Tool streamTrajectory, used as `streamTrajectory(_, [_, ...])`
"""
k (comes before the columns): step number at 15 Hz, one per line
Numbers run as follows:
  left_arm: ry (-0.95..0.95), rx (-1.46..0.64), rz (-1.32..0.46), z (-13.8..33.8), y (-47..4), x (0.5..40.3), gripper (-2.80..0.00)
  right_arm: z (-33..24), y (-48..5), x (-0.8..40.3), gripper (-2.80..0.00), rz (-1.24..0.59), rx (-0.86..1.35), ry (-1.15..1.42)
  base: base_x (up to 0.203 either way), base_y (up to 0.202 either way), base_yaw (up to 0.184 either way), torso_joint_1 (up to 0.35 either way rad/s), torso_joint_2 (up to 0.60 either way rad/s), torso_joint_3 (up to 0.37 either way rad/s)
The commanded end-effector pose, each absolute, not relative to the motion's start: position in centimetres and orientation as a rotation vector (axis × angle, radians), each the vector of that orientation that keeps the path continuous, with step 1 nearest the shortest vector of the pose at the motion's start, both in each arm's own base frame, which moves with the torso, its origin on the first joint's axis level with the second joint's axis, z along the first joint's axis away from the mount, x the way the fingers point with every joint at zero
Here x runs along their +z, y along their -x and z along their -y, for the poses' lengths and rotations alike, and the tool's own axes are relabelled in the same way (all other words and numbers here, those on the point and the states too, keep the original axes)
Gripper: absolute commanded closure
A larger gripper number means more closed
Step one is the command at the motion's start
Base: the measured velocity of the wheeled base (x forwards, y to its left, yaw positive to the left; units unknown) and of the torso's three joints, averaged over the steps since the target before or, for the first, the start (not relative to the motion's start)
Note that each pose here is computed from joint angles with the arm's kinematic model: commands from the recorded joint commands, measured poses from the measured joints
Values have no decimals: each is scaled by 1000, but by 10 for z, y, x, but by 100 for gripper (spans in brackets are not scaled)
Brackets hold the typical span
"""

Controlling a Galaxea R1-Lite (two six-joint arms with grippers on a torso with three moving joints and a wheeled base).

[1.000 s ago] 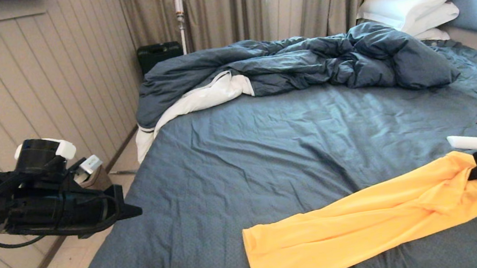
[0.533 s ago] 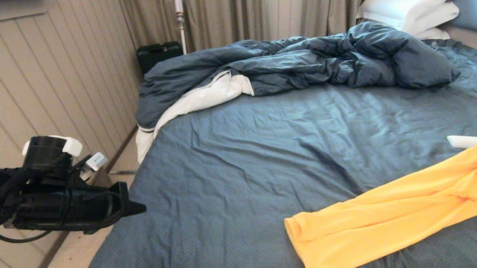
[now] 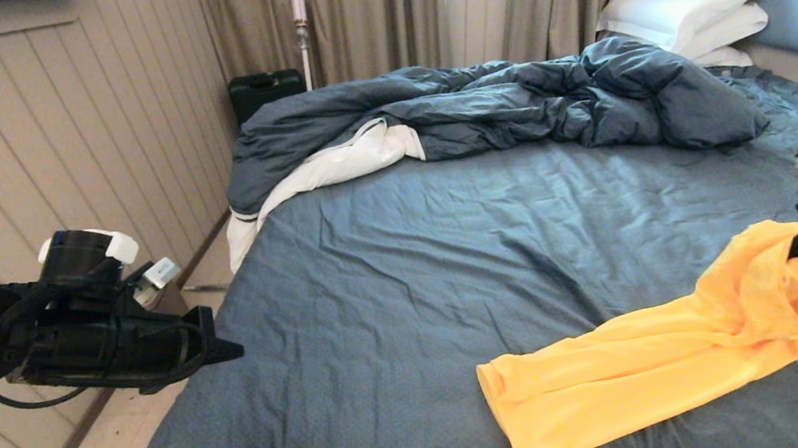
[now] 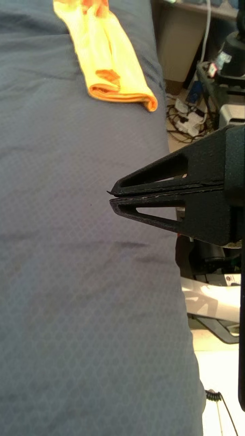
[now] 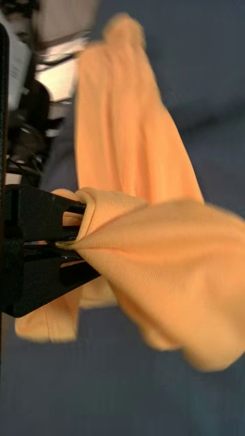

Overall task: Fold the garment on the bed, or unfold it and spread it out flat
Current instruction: Fold the yellow T-shirt

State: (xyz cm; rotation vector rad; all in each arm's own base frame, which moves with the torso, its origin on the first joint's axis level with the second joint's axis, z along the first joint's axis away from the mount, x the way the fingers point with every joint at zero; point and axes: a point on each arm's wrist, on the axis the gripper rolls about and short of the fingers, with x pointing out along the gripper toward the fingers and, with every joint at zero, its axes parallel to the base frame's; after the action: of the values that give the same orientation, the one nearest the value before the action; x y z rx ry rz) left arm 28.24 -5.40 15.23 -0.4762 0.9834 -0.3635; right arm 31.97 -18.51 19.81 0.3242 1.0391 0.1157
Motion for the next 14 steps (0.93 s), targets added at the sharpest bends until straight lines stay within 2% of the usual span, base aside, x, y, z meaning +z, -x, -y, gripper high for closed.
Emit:
streamTrajectory(1, [482,-369,-982,54,-280,154,0,126,-315,227,0,-1027,244,-241,0,0,0,0,0,0])
streamTrajectory(7, [499,-399,-993,53,-273,153,0,-9,-319,224,0,-1151,555,-119,0,0,0,0,0,0])
streamTrajectory(14, [508,-433,-1002,55,-269,152,0,-77,-325,192,0,-1301,633,9,0,0,0,0,0,0])
